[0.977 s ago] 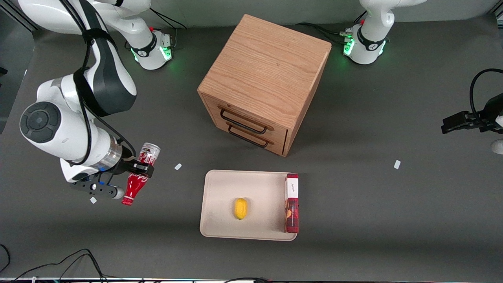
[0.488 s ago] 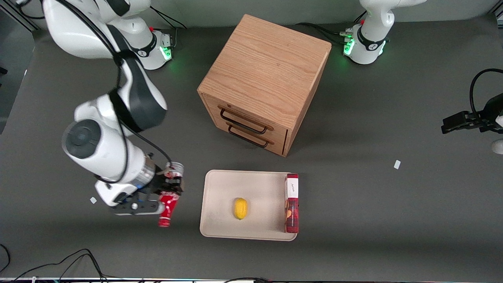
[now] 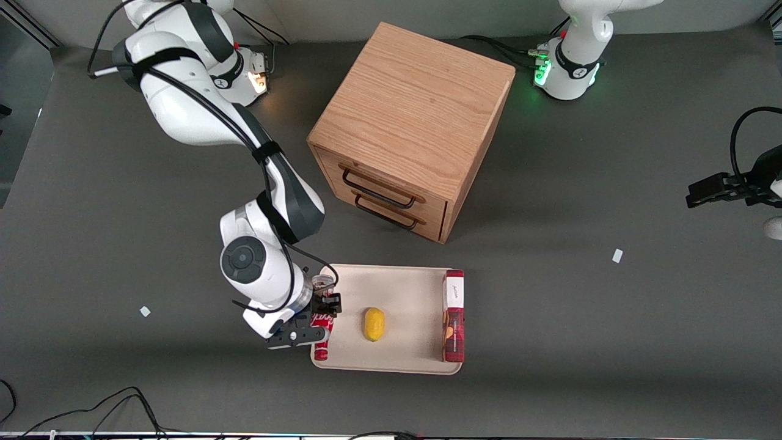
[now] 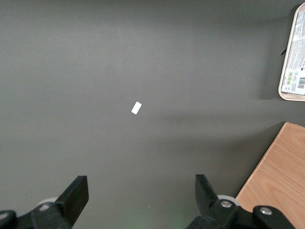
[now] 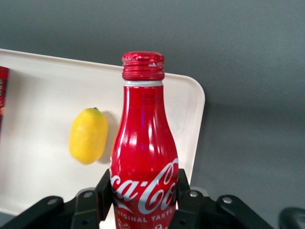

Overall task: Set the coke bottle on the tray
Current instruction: 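Carry the upright bottle over the white tray beside the lemon, then lower the bottle onto the tray and open the right gripper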

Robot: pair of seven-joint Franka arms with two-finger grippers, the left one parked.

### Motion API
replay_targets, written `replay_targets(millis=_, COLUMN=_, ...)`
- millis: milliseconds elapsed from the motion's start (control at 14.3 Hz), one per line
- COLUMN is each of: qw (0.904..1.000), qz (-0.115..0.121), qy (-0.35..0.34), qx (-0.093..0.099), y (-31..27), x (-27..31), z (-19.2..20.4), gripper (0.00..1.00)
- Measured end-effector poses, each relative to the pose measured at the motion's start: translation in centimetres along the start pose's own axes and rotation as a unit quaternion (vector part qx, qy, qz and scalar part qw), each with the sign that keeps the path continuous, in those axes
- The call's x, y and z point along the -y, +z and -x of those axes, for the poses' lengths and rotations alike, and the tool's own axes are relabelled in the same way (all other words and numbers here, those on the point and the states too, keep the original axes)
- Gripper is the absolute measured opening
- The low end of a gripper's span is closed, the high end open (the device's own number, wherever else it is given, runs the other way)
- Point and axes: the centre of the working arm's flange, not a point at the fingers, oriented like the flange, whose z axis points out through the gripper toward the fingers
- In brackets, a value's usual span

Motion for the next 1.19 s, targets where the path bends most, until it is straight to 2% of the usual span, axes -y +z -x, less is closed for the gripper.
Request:
replay_targets(millis=419, qw=1.0000, qz=-0.004, qy=0.000, qx=0.002, y=6.3, x=-0.1, z=0.9, gripper=0.55)
replay_targets(millis=767, qw=0.9999, qz=-0.009, qy=0.003, qx=-0.005, y=8.7, x=-0.4, z=1.2, gripper=0.56)
replay_targets(millis=907, qw=0.9999, qz=-0.011, qy=0.004, qx=-0.010, y=9.4, x=-0.5, z=1.3, gripper=0.59)
replay_targets(millis=1047, qw=0.9998, qz=-0.012, qy=0.005, qx=-0.012, y=10.2, x=-0.8, z=1.5, gripper=0.72)
replay_targets(millis=1116, qw=0.9998, qz=-0.012, qy=0.005, qx=-0.014, y=10.4, x=-0.8, z=1.5, gripper=0.72)
replay_targets(millis=1186, qw=0.9998, qz=-0.012, qy=0.005, qx=-0.014, y=10.4, x=-0.8, z=1.5, gripper=0.77)
